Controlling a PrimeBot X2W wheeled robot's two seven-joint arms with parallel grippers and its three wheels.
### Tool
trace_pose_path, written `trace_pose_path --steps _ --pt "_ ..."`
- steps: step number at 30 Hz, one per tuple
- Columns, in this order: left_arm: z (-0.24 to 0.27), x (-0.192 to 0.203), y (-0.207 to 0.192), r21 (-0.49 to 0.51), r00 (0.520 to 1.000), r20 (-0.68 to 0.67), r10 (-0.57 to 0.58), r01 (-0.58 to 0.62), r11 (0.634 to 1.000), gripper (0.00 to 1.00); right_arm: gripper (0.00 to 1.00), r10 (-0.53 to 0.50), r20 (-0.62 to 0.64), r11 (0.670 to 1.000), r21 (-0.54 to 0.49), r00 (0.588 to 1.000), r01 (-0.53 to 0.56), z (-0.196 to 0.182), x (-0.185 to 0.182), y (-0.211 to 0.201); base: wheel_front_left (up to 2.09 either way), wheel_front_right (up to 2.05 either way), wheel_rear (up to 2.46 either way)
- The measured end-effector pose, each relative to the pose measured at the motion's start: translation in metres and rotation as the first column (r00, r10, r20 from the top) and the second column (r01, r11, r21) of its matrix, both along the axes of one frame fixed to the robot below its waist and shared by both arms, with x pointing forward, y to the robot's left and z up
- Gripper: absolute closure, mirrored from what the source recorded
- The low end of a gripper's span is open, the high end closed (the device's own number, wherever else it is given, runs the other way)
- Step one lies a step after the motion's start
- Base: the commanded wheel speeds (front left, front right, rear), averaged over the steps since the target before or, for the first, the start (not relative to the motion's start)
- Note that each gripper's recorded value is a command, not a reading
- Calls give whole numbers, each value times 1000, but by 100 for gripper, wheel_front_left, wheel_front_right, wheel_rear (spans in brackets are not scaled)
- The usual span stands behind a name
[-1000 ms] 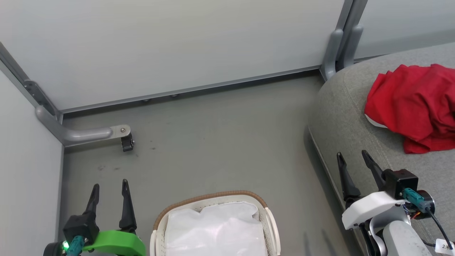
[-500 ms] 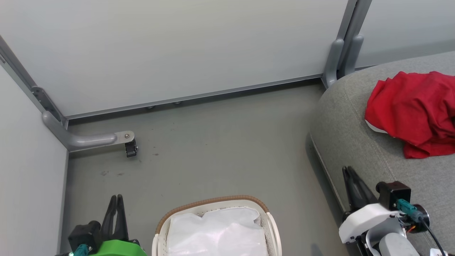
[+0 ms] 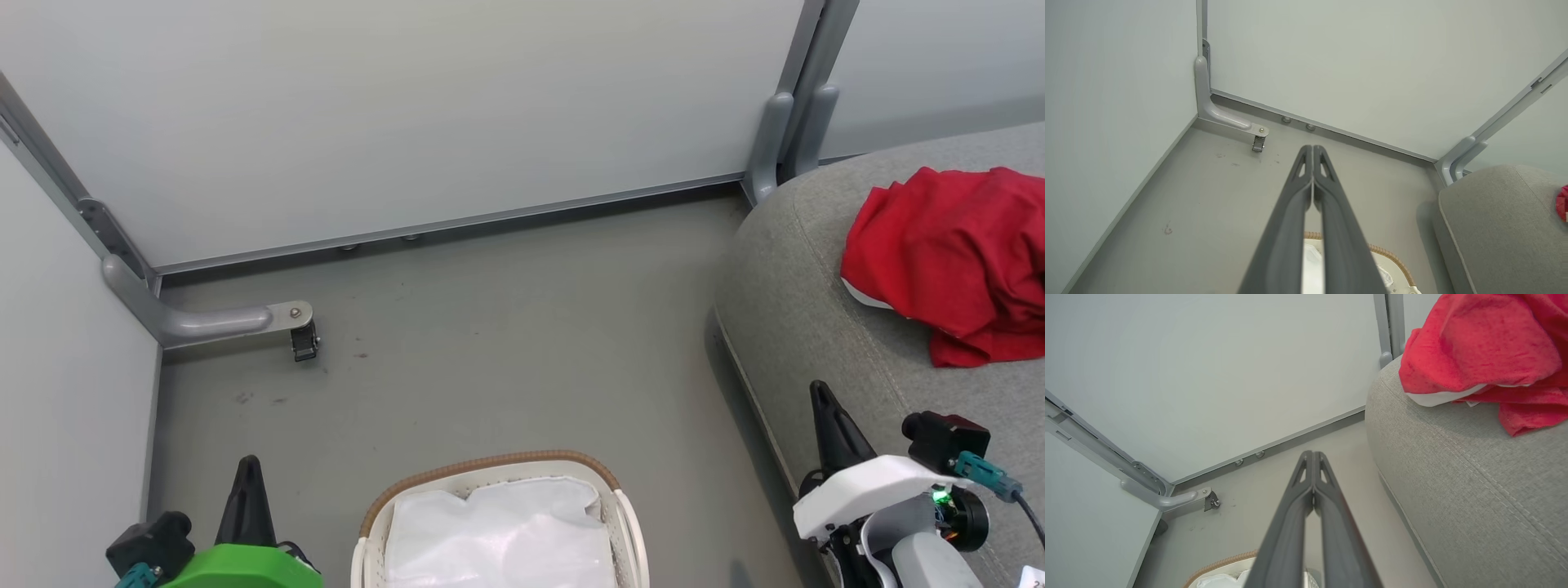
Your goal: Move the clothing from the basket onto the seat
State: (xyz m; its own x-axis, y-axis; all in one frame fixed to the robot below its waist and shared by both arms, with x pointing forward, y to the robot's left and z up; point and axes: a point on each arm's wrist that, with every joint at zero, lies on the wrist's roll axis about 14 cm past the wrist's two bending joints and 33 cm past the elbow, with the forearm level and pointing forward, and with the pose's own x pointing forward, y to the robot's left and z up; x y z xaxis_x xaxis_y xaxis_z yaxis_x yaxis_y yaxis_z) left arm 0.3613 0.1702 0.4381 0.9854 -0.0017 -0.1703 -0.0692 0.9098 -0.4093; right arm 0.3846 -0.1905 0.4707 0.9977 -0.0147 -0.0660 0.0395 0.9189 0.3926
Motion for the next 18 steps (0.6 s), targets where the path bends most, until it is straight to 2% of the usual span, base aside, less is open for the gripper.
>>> trace_pose_path --steps 9,18 --pt "1 1 4 -141 999 -18 37 -39 989 100 100 -31 -12 989 145 999 32 0 -1 -4 0 0 0" --pt "7 6 9 -268 998 -18 68 -70 961 100 100 -52 -17 960 276 999 54 3 0 -7 0 0 0"
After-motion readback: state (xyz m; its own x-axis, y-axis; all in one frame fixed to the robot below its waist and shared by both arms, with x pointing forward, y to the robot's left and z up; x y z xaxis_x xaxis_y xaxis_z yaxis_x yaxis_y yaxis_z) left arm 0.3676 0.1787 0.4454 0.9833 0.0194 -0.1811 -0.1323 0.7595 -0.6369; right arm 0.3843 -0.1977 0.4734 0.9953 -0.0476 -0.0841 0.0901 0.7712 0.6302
